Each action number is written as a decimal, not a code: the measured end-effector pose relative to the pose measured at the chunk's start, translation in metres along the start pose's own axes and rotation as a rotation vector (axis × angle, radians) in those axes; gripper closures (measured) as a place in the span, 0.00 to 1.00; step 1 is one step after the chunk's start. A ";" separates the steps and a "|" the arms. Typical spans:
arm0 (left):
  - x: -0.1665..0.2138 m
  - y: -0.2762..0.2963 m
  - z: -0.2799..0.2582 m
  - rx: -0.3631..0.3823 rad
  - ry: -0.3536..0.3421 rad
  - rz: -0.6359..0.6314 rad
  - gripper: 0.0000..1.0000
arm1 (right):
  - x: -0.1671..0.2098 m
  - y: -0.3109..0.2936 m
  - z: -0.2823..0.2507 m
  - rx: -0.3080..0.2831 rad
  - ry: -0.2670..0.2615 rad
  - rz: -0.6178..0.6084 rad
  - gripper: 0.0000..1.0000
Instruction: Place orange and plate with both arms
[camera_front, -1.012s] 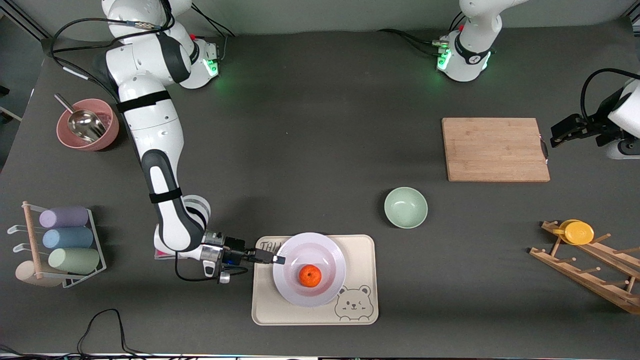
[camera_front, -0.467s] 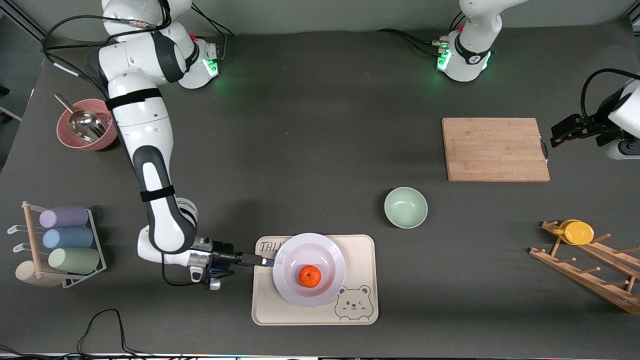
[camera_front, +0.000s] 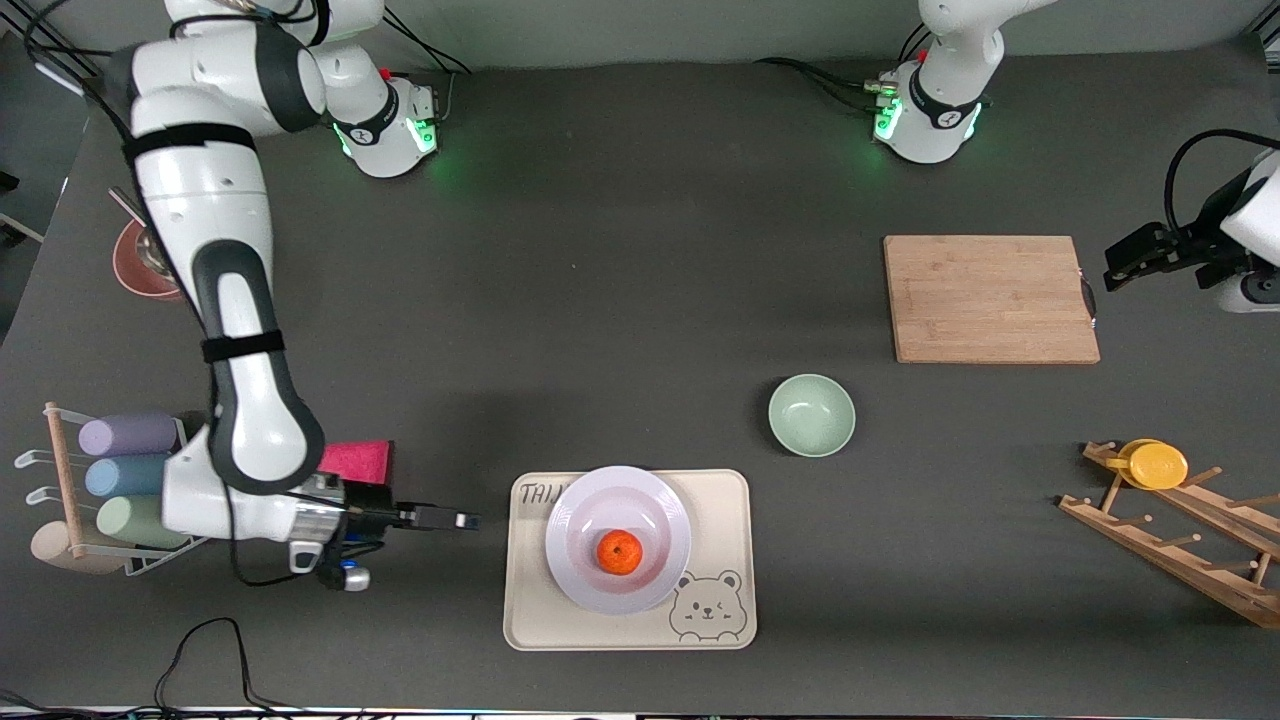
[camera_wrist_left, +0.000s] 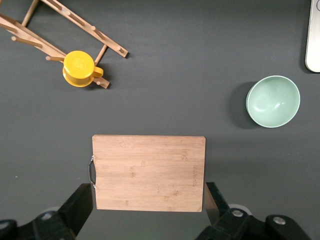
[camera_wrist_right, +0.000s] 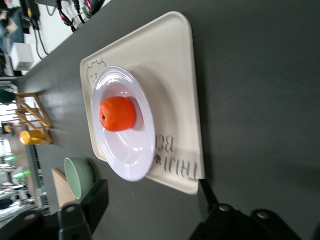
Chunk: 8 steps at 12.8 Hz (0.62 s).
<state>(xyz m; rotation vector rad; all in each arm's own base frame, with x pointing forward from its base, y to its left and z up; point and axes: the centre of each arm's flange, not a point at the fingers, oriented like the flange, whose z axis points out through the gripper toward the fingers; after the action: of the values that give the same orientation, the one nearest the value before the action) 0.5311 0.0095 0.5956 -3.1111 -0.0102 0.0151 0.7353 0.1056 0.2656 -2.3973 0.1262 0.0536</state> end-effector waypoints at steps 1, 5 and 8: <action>-0.003 -0.002 -0.004 0.003 0.003 -0.005 0.00 | -0.008 -0.006 -0.028 -0.063 -0.005 -0.019 0.06; -0.006 -0.003 -0.008 0.006 0.004 -0.009 0.00 | -0.061 -0.045 -0.146 -0.326 -0.072 -0.058 0.00; -0.011 -0.002 -0.012 0.009 0.000 -0.009 0.00 | -0.110 -0.080 -0.242 -0.512 -0.068 -0.069 0.00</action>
<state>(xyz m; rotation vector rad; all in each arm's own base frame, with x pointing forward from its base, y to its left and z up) 0.5204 0.0108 0.6081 -3.1018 -0.0245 0.0152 0.6348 0.0097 0.5058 -2.9047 -0.0051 0.1510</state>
